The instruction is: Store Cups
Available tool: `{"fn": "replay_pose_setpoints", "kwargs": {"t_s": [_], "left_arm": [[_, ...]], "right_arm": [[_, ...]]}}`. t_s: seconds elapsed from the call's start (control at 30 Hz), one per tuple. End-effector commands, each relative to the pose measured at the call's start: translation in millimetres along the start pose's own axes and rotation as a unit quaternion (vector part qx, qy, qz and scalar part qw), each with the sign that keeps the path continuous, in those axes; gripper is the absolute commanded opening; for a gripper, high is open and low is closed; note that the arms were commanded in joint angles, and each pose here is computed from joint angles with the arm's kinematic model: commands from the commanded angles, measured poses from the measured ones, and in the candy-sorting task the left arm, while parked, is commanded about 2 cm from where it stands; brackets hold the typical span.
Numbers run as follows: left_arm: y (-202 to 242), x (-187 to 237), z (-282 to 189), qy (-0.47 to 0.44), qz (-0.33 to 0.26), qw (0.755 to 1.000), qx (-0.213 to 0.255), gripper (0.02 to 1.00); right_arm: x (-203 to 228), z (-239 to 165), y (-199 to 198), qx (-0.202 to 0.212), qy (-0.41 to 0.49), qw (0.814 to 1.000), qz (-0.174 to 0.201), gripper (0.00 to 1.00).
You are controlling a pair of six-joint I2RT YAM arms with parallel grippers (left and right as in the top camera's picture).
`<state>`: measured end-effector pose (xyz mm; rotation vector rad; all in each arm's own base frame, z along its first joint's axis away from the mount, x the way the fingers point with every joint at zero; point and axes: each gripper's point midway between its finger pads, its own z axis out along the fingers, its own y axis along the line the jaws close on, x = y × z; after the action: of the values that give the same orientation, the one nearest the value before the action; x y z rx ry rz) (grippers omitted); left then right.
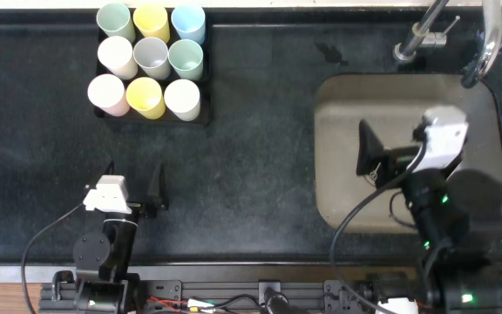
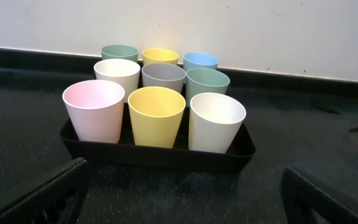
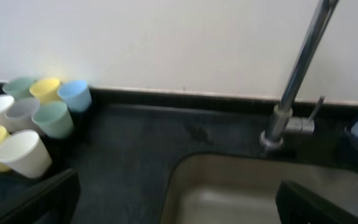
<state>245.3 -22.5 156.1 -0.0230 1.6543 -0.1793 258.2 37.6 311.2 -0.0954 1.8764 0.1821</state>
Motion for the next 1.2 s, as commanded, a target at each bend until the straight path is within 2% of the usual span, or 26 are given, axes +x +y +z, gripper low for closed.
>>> {"fn": "replay_pose_setpoints", "kwargs": {"t_s": [0.03,0.37,0.47,0.63,1.2], "left_arm": [[2,-1,-1,-0.002,-0.004,1.0,-0.005,1.0],[2,-1,-1,-0.002,-0.004,1.0,-0.005,1.0],[2,-1,-1,-0.002,-0.004,1.0,-0.005,1.0],[2,-1,-1,-0.002,-0.004,1.0,-0.005,0.998],[2,-1,-1,-0.002,-0.004,1.0,-0.005,1.0]], "right_arm": [[18,-6,0,-0.002,-0.027,1.0,-0.008,0.998],[74,2,5,-0.022,-0.069,0.997,-0.017,0.998],[74,1,10,-0.031,-0.109,0.993,-0.022,0.998],[83,2,2,-0.011,-0.148,0.989,-0.021,0.998],[124,22,9,-0.038,-0.166,0.985,-0.025,0.998]]}}
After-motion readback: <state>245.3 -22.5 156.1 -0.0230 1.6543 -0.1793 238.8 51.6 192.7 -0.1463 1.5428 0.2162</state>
